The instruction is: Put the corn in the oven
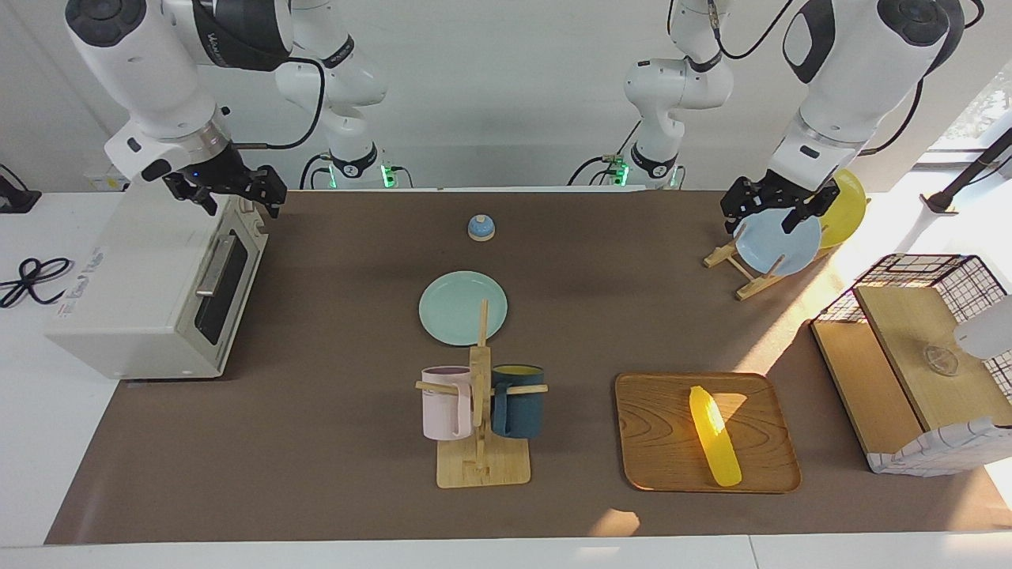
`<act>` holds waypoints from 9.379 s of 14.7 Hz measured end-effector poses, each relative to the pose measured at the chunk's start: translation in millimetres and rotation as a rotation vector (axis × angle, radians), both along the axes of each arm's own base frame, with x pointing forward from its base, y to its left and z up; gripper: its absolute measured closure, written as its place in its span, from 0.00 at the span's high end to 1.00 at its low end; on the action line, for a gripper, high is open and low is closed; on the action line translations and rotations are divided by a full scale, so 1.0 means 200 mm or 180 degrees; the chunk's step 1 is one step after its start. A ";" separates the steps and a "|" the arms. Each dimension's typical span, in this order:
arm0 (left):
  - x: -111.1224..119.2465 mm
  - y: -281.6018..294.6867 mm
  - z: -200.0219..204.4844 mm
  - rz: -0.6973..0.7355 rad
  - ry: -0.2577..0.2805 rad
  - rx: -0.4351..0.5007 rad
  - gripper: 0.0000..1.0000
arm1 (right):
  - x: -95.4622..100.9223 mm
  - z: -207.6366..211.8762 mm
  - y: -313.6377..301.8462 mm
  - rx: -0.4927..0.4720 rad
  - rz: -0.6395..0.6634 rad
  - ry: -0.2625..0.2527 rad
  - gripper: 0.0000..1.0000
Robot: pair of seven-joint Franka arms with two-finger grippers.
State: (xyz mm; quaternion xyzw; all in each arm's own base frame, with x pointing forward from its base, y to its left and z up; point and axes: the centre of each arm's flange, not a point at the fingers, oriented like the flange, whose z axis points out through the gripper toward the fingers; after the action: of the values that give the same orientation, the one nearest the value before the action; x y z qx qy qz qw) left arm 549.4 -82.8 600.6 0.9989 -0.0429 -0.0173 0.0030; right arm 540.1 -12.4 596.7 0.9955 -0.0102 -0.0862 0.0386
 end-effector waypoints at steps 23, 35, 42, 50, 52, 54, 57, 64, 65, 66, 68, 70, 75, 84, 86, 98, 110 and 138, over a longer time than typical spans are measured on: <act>0.20 -0.06 -0.22 0.0017 -0.0120 -0.0146 1.00 | 0.00 0.00 0.00 0.0000 0.0001 0.0000 1.00; 0.77 -0.24 -0.93 -0.0041 -0.0127 -0.0153 1.00 | 0.00 0.00 0.00 0.0000 0.0003 0.0000 1.00; 0.95 -0.23 -1.26 -0.0093 -0.0398 -0.0167 1.00 | 0.00 0.00 0.00 0.0000 0.0004 0.0000 1.00; 1.04 -0.21 -1.44 -0.0147 -0.0486 -0.0140 1.00 | 0.00 0.00 0.01 0.0000 0.0006 0.0001 1.00; 1.06 -0.21 -1.45 -0.0158 -0.0505 -0.0137 1.00 | 0.00 0.00 0.01 0.0000 0.0008 0.0001 1.00; 1.06 -0.20 -1.45 -0.0260 -0.0509 -0.0130 1.00 | 0.00 0.00 0.01 0.0000 0.0009 0.0001 1.00; 1.06 -0.19 -1.45 -0.0351 -0.0520 -0.0124 0.95 | 0.00 0.00 0.01 0.0000 0.0009 0.0001 1.00; 1.07 -0.20 -1.43 -0.0305 -0.0522 -0.0234 0.54 | 0.00 0.00 0.02 0.0042 0.0007 0.0001 1.00; 1.07 -0.20 -1.41 -0.0266 -0.0520 -0.0304 0.54 | 0.00 0.00 0.02 0.0066 0.0006 0.0001 1.00; 1.07 -0.20 -1.38 -0.0238 -0.0507 -0.0363 0.54 | 0.00 0.00 0.02 0.0073 0.0006 0.0001 1.00; 1.05 -0.21 -1.26 -0.0209 -0.0460 -0.0464 0.54 | 0.00 0.00 0.02 0.0076 0.0006 0.0001 1.00; 1.02 -0.22 -1.10 -0.0203 -0.0404 -0.0519 0.54 | 0.00 0.00 0.02 0.0077 0.0006 0.0001 1.00; 0.72 -0.31 -0.67 -0.0007 -0.0280 -0.0572 0.54 | 0.00 -0.04 0.01 0.0077 -0.0009 0.0037 1.00; -0.01 -0.91 -0.46 0.0126 0.0139 -0.0514 0.54 | -0.14 -0.41 -0.30 0.0153 0.0243 -0.0160 0.22; -0.15 -1.13 -0.50 0.0203 0.0061 -0.0548 0.54 | -0.15 -0.47 -0.37 0.0148 0.0173 -0.0197 0.02; -0.57 -1.86 -0.98 0.0299 -0.0208 -0.0768 0.54 | -0.19 -0.62 -0.51 0.0001 0.0176 -0.0278 0.01; -0.58 -2.11 -1.39 0.0393 -0.0404 -0.0923 0.54 | -0.17 -0.79 -0.23 0.0288 0.0029 -0.0296 0.01; 0.04 -1.09 -0.87 0.0002 -0.0266 -0.0604 1.00 | 0.11 -1.04 0.76 0.0426 0.0071 -0.0523 0.39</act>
State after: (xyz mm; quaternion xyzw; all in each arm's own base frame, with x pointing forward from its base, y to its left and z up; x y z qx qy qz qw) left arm 556.5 -301.3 425.8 0.9940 -0.0440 0.0285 0.0958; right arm 562.7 139.7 387.7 0.9996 0.0034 -0.0043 -0.0280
